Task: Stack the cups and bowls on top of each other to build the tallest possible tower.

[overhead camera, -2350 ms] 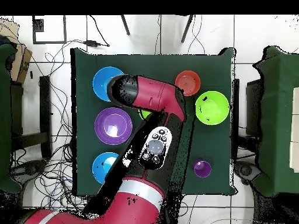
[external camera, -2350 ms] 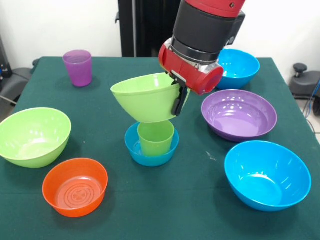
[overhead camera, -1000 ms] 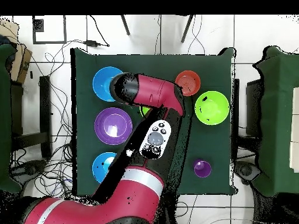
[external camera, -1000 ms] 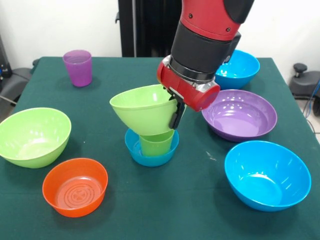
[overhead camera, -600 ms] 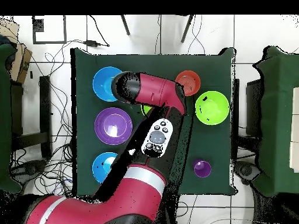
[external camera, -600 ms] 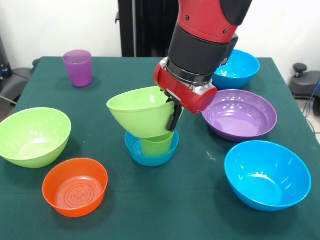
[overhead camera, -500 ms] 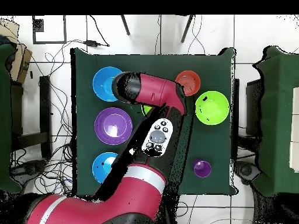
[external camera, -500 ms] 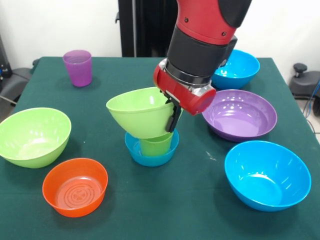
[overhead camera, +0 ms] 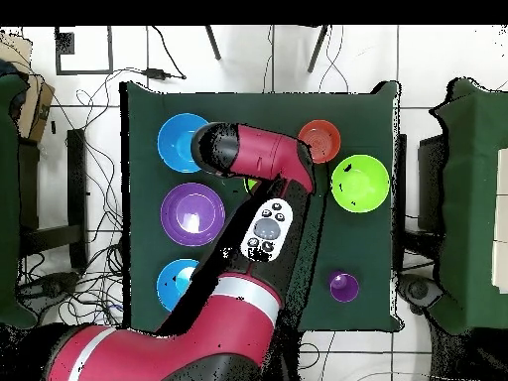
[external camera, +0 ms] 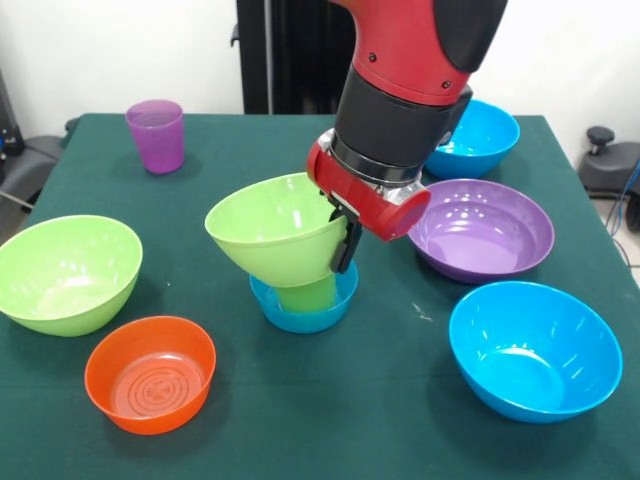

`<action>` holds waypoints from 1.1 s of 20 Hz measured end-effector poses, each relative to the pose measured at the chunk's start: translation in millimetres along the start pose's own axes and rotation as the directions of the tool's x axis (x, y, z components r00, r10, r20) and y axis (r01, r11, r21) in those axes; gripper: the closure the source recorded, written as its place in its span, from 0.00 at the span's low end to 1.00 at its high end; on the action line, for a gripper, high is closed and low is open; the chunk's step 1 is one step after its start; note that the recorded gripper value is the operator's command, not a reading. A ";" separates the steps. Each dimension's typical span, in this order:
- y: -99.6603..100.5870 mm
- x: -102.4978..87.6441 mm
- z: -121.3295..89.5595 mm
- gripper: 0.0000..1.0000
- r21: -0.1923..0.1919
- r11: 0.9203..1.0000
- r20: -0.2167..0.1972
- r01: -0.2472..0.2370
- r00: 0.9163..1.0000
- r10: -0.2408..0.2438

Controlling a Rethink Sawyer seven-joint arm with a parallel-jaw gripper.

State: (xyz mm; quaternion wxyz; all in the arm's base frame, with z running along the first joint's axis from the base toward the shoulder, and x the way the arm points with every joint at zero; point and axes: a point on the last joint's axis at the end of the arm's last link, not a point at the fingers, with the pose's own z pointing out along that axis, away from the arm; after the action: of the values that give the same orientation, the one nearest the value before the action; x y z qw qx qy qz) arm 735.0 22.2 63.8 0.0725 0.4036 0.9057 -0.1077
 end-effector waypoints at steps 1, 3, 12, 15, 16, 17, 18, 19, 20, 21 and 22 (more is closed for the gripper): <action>0.1 -0.1 -0.1 1.00 0.000 1.000 0.000 0.000 1.000 0.000; 0.6 -0.4 -0.4 1.00 -0.001 1.000 0.001 0.000 1.000 0.000; 0.5 -0.4 -0.4 1.00 -0.001 1.000 0.001 0.000 1.000 0.000; 0.7 -0.3 -0.5 1.00 -0.001 1.000 0.001 0.001 1.000 -0.001; 0.8 -0.2 -0.5 1.00 -0.001 1.000 0.001 0.001 1.000 -0.001; 0.8 -0.1 -0.5 1.00 -0.001 1.000 0.001 0.001 1.000 -0.001; 1.0 0.1 -0.6 1.00 -0.001 1.000 0.001 0.001 1.000 -0.001; 1.2 0.4 -0.8 1.00 -0.001 1.000 0.002 0.002 1.000 -0.002; 1.3 1.0 -1.0 1.00 0.000 1.000 0.003 0.004 1.000 -0.004; 1.3 1.4 -1.2 1.00 0.002 1.000 0.005 0.005 1.000 -0.005; 1.4 1.9 -1.3 1.00 0.004 1.000 0.007 0.006 1.000 -0.006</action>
State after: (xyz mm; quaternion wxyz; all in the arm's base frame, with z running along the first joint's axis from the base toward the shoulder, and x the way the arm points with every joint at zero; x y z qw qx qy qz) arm 734.7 24.7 64.5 0.0744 0.4005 0.9065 -0.1110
